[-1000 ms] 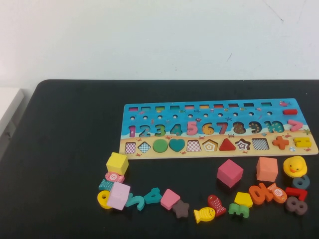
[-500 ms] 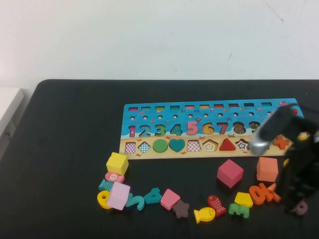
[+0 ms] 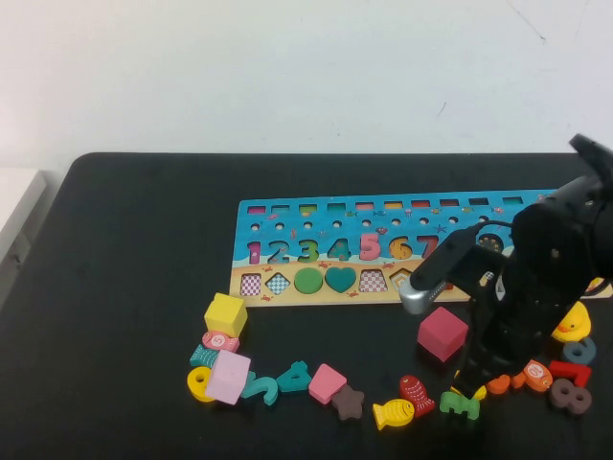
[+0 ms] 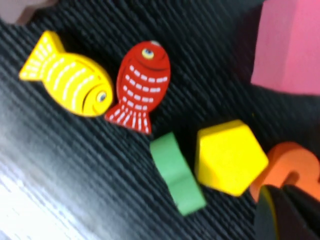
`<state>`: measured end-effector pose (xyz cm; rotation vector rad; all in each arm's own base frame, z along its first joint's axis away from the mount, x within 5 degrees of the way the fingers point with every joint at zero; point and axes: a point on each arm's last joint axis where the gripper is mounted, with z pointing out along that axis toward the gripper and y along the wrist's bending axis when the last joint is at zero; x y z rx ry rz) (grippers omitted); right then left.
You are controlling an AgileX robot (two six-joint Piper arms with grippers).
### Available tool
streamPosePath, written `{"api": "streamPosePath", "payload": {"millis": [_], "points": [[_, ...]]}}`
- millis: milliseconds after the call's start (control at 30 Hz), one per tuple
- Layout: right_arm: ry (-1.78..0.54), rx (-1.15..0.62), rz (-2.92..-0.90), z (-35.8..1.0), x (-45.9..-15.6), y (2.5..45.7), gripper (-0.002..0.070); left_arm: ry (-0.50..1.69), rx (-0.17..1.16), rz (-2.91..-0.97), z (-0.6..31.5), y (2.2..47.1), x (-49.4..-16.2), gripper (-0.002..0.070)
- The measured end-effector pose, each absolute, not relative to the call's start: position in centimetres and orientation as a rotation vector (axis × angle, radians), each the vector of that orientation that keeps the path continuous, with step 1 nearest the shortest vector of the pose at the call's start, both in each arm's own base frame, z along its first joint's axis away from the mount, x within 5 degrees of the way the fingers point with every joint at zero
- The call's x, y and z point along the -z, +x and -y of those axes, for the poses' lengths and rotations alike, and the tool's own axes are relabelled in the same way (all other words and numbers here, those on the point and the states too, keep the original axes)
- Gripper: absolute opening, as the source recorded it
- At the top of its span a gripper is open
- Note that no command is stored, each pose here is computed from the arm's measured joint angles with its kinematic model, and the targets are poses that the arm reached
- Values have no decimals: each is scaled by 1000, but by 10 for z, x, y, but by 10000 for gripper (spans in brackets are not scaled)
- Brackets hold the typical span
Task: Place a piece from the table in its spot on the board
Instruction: Pick up the "Pentagon"
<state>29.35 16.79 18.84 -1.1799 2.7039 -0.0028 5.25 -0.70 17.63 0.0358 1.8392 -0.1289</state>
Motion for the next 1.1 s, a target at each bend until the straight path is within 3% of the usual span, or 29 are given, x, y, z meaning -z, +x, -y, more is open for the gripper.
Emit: {"api": "streamPosePath", "payload": {"millis": [100, 267, 367, 633, 1100], "points": [[-1169, -1, -2693, -170, -185, 296, 95, 36, 129, -1839, 7, 52, -176, -2], [-1150, -37, -2646, -174, -186, 300, 336, 36, 129, -1839, 7, 52, -176, -2], [-1215, -57, -2613, -175, -186, 299, 406, 36, 129, -1839, 7, 52, -176, -2], [-1356, -70, -2545, -177, -186, 298, 430, 36, 129, -1839, 7, 52, -176, -2], [-1402, -68, -2585, -179, -168, 302, 424, 36, 129, -1839, 7, 52, -176, -2]]}}
